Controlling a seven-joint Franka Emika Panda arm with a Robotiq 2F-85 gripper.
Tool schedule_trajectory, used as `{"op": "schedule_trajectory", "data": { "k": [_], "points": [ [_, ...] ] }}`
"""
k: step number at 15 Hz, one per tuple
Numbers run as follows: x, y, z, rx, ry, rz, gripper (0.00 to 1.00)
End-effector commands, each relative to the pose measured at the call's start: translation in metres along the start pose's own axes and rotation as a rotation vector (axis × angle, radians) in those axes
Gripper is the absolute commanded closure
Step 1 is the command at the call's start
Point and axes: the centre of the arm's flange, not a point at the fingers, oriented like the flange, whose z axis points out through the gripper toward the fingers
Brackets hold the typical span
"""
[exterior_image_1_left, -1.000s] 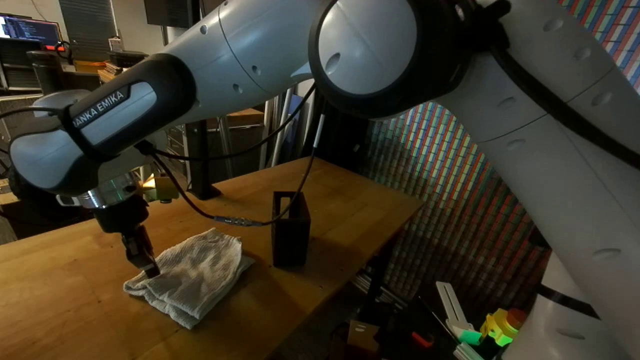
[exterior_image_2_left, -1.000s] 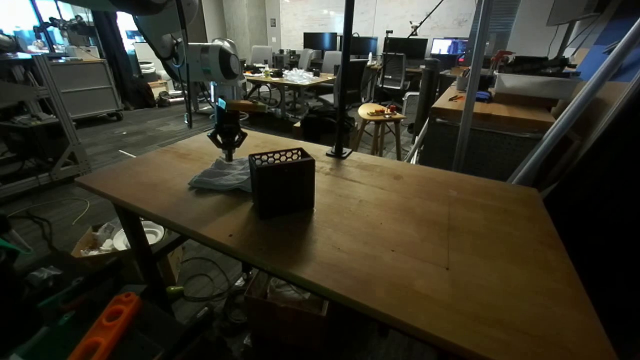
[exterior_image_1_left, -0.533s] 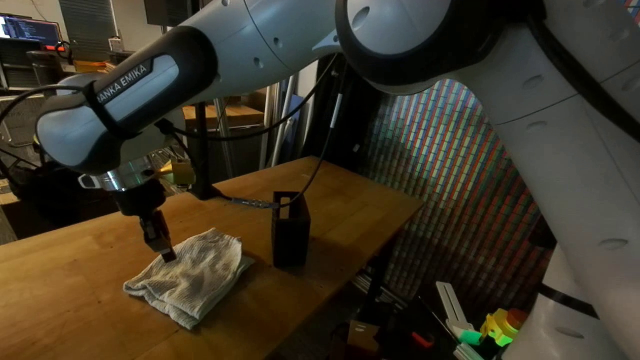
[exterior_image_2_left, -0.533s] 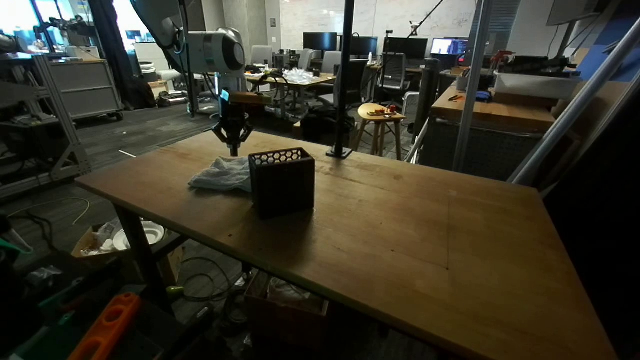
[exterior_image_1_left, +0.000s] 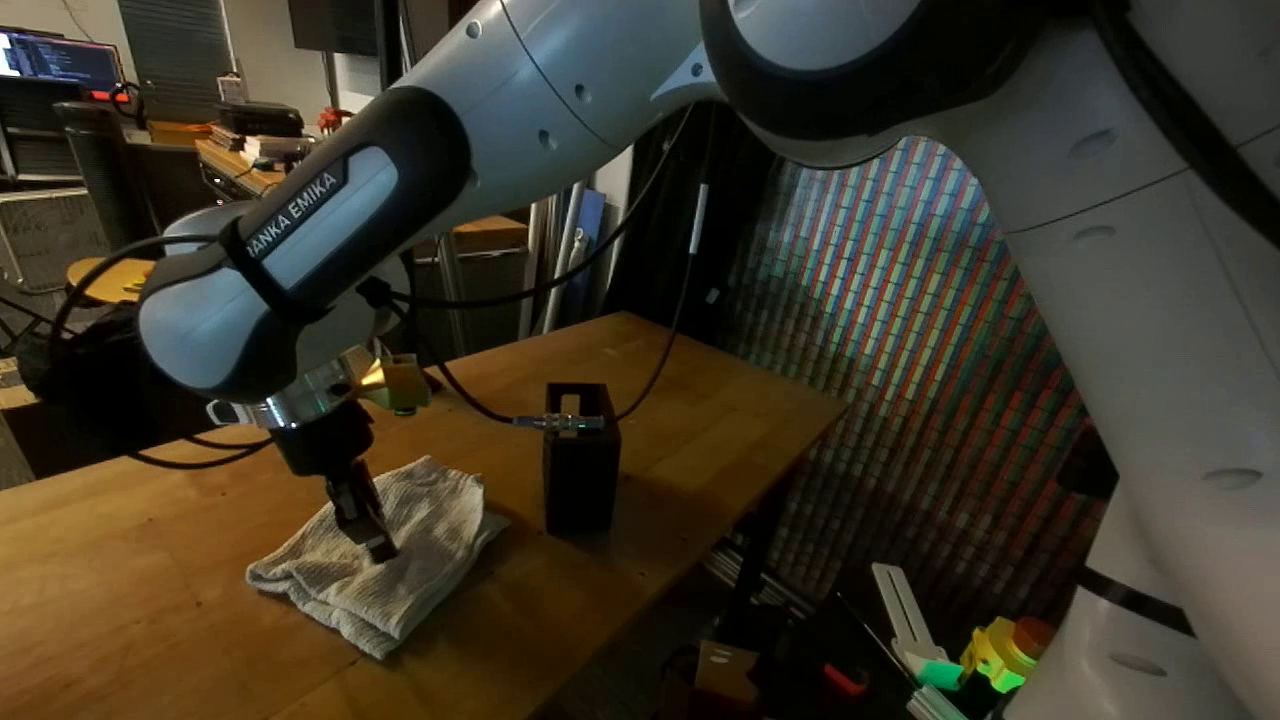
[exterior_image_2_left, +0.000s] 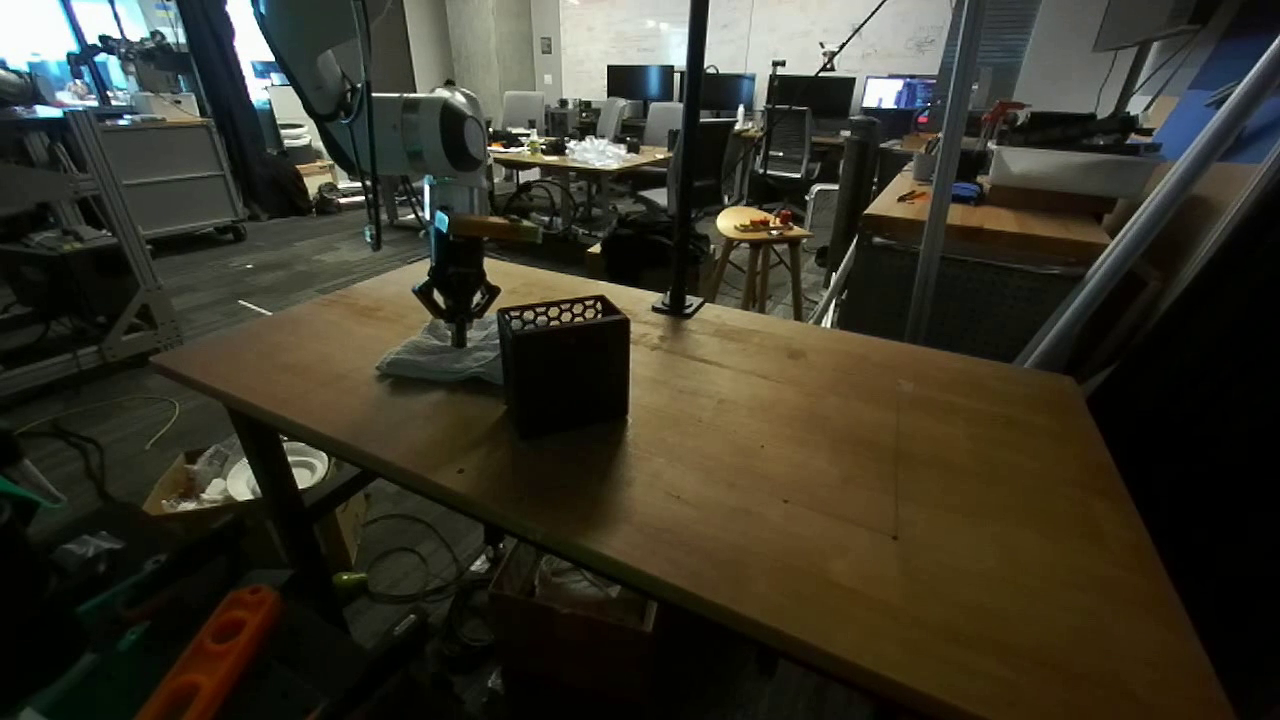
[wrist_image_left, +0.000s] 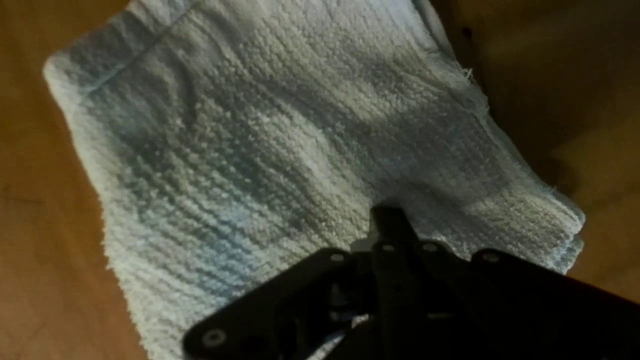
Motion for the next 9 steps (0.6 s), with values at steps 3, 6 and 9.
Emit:
{"op": "schedule_trajectory", "data": {
  "k": [3,6,9],
  "points": [
    [-0.008,-0.021,0.004,0.018,0.026,0.013,1.00],
    [0.000,-0.018,0.001,0.032,0.035,0.033,1.00],
    [0.012,-0.012,-0.004,0.052,0.058,0.069,1.00]
  ]
}}
